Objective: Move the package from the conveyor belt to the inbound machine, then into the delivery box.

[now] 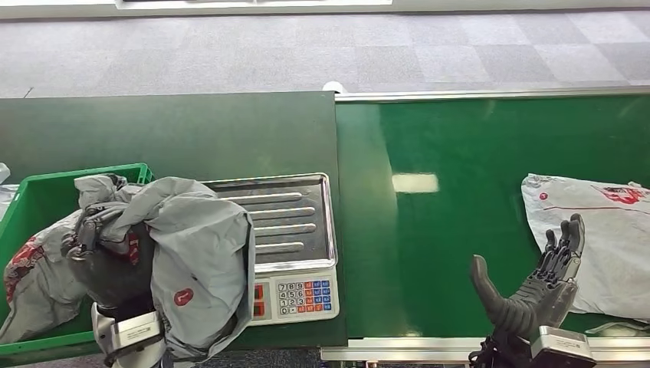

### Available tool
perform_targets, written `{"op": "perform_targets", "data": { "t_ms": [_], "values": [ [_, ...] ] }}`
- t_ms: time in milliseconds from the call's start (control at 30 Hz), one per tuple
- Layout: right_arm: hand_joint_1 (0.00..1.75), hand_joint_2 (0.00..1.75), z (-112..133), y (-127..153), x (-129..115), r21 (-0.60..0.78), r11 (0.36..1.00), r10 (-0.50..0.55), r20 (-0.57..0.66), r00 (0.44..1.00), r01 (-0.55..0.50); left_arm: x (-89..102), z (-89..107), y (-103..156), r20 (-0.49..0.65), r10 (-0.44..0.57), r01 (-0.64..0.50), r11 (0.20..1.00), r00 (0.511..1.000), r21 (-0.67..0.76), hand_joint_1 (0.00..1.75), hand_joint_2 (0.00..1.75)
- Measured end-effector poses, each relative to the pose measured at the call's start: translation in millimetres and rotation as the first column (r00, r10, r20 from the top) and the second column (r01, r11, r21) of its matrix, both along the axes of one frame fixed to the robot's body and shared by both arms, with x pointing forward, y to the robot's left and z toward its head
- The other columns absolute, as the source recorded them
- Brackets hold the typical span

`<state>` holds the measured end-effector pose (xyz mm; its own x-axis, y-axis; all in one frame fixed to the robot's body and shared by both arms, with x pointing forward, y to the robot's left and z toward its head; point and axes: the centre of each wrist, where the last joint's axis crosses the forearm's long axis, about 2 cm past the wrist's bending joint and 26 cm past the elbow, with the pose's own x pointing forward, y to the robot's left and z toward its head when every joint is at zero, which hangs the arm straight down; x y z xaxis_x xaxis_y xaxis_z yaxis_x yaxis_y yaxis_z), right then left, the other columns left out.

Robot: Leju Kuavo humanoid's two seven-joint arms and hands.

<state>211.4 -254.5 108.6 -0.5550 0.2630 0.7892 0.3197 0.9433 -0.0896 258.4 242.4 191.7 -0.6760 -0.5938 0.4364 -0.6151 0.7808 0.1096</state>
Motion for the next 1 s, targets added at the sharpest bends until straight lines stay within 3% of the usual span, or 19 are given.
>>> {"op": "perform_targets", "data": {
  "t_ms": [200,333,500,600,700,767,833,900,1000],
  "values": [
    [0.00,1.75,-1,0,-1,0.001,1.000,-0.004,-0.004,1.000,0.004,1.6,6.7,26,0.026,0.054,-0.053,0.997,0.998,-0.052,1.75,1.75],
    [0.00,1.75,-2,0,-5,-0.004,1.000,-0.011,-0.011,1.000,0.011,22.5,5.3,67,-0.085,0.165,-0.171,0.983,0.983,-0.068,1.75,1.75],
    [0.00,1.75,-5,-2,-10,-0.003,1.000,-0.011,-0.025,1.000,0.011,52.3,-0.6,153,-0.271,0.410,-0.421,0.907,0.871,0.020,1.75,1.75],
    [0.00,1.75,-5,-4,-11,-0.002,1.000,-0.015,-0.029,0.999,0.015,53.8,-11.0,196,-0.344,0.513,-0.529,0.847,0.786,0.054,1.75,1.75],
    [0.00,1.75,-6,-4,-11,-0.002,1.000,-0.022,-0.030,0.999,0.022,49.6,-24.1,221,-0.405,0.561,-0.587,0.807,0.722,0.071,1.69,1.75],
    [0.00,1.75,-6,-5,-12,0.000,0.999,-0.034,-0.032,0.999,0.034,47.3,-31.5,230,-0.437,0.575,-0.607,0.791,0.692,0.081,1.18,1.75],
    [0.00,1.75,-7,-8,-15,0.005,0.999,-0.045,-0.035,0.998,0.045,46.5,-36.9,234,-0.460,0.580,-0.618,0.782,0.672,0.084,0.36,1.75],
    [0.00,1.75,-7,-9,-17,0.009,0.999,-0.048,-0.038,0.998,0.049,46.4,-40.5,236,-0.478,0.576,-0.621,0.780,0.663,0.079,0.00,1.75],
    [0.00,1.75,-7,-12,-19,0.008,0.999,-0.051,-0.040,0.998,0.052,46.3,-44.8,235,-0.506,0.541,-0.602,0.797,0.672,0.052,0.00,1.75]
  ]
}}
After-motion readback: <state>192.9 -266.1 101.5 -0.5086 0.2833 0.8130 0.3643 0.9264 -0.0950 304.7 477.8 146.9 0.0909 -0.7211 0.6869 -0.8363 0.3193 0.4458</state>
